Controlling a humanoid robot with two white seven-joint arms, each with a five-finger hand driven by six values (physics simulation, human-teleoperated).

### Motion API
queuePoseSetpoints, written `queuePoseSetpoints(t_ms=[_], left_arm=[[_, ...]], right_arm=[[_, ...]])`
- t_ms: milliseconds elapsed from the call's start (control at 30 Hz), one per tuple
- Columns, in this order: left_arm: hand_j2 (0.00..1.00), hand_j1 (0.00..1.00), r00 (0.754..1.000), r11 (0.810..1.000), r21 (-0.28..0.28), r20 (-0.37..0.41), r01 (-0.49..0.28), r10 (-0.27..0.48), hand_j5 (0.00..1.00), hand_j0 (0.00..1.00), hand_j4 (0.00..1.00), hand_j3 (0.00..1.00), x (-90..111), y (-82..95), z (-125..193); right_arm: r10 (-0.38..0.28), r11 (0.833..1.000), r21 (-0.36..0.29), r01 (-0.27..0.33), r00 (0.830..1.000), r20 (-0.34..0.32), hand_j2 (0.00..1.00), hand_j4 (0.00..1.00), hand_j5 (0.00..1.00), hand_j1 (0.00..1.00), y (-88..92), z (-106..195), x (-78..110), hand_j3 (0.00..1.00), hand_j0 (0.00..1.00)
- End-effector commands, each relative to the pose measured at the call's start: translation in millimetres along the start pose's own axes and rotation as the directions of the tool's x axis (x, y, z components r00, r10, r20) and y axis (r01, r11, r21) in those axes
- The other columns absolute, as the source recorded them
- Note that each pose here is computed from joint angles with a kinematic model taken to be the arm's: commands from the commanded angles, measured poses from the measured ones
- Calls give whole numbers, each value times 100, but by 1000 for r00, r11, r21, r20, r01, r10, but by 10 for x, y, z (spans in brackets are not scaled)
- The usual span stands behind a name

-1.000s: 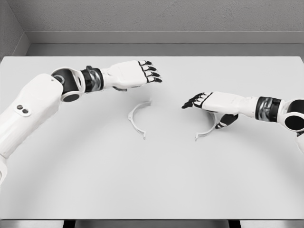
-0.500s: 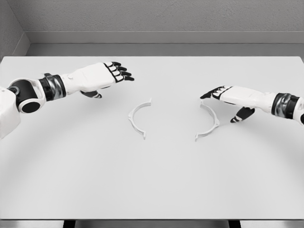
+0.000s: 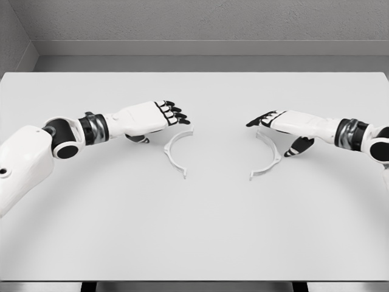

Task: Assemble PVC drainage pipe clamps

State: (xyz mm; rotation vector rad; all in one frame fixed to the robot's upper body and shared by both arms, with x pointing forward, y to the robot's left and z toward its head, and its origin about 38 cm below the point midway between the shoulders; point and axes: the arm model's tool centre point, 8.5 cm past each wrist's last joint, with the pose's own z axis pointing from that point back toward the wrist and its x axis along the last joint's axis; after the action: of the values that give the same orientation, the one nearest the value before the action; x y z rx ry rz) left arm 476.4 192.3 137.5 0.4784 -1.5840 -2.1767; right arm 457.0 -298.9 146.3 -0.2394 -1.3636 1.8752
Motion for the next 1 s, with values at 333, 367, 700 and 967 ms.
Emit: queuePoseSetpoints(t_ms=[333, 367, 700, 967], left_arm=[[100, 100, 996, 997, 57, 61, 60, -63, 100, 100, 100, 100, 183, 251, 231], [100, 100, 996, 997, 58, 63, 58, -61, 100, 100, 100, 100, 192, 243, 223], [100, 100, 995, 998, 52, 83, 43, -47, 100, 100, 100, 100, 283, 181, 144], [100, 100, 991, 999, 43, 132, 31, -37, 100, 100, 100, 100, 451, 116, -19]], right_arm=[[6, 1000, -14, -6, 1000, 24, 100, 100, 100, 100, -44, -41, 79, 100, 100], [8, 1000, -11, -8, 1000, 26, 100, 100, 100, 100, -38, -48, 86, 100, 100], [22, 1000, -4, -22, 999, 50, 100, 100, 100, 100, -36, -97, 167, 100, 100], [-27, 999, -42, 25, 999, -39, 100, 100, 100, 100, -151, 71, -154, 100, 100]])
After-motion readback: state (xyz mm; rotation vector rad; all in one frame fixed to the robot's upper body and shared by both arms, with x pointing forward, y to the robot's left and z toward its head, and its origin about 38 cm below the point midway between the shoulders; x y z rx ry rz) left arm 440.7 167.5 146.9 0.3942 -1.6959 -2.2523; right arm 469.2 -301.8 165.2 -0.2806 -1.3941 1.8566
